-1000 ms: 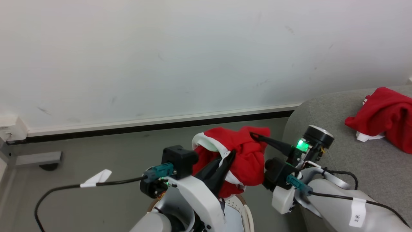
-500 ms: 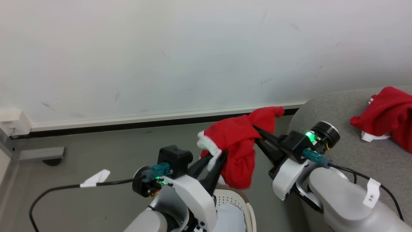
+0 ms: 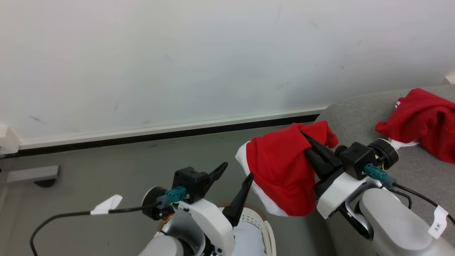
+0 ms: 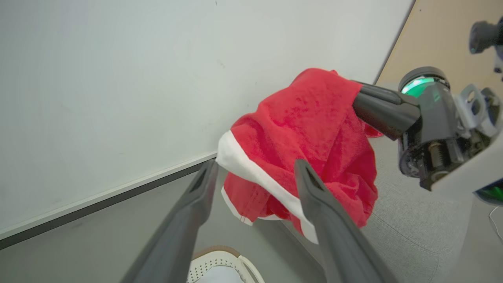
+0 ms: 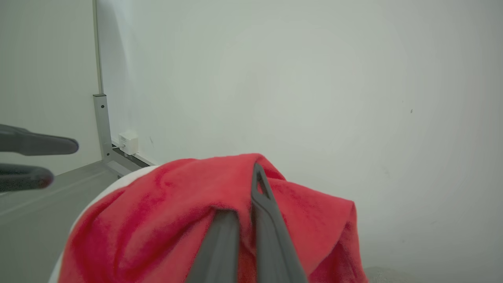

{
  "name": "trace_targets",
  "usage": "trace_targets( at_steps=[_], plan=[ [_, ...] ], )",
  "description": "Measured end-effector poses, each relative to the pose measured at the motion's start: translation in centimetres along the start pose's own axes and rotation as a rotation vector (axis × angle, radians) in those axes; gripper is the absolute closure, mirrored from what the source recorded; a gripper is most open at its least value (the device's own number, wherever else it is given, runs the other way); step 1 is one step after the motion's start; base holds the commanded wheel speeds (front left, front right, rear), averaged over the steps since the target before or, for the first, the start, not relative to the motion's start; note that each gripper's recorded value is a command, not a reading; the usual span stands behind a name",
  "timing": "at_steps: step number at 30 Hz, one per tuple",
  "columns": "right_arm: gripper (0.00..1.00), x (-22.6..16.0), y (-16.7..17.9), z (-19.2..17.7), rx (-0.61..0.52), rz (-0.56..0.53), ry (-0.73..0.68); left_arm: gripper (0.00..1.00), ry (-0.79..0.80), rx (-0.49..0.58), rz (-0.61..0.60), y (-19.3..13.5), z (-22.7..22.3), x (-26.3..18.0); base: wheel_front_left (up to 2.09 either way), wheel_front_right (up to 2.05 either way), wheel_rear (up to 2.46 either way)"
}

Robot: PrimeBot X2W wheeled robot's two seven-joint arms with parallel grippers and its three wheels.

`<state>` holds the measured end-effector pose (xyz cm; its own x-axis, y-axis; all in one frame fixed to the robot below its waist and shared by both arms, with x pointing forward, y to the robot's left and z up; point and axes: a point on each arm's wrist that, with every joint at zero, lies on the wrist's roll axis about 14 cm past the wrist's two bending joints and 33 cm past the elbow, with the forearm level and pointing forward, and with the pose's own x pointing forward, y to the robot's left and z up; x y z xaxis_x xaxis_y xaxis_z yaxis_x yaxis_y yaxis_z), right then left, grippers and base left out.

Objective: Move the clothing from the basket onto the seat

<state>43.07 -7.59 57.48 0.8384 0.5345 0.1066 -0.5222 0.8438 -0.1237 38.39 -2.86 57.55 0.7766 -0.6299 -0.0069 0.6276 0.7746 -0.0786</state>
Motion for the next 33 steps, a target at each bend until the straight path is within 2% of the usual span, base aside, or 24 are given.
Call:
trace_targets(
  at_steps=[10, 16, 24, 29, 33],
  plan=[
    [1.00, -2.5, -2.7, 0.7, 0.010, -0.099, -0.038, 0.00, 0.001, 0.000, -0.067, -1.6, -0.7, 1.3, 0.00, 0.00, 0.00],
    [1.00, -5.5, -5.4, 0.7, -0.004, -0.199, -0.036, 0.00, -0.001, -0.009, -0.143, -3.9, -1.0, 2.7, 0.00, 0.00, 0.00],
    [1.00, -10.0, -10.3, 0.3, -0.014, -0.375, -0.016, 0.00, -0.003, -0.018, -0.301, -8.1, -1.7, 5.1, 0.00, 0.00, 0.00],
    [1.00, -11.3, -13.5, -0.1, -0.022, -0.469, -0.004, 0.00, 0.007, -0.045, -0.390, -10.0, -2.8, 6.7, 0.00, 0.00, 0.00],
    [1.00, -11.8, -17.6, 0.2, -0.057, -0.555, -0.003, 0.00, -0.006, -0.047, -0.445, -10.5, -3.4, 8.3, 0.00, 0.00, 0.00]
  ],
)
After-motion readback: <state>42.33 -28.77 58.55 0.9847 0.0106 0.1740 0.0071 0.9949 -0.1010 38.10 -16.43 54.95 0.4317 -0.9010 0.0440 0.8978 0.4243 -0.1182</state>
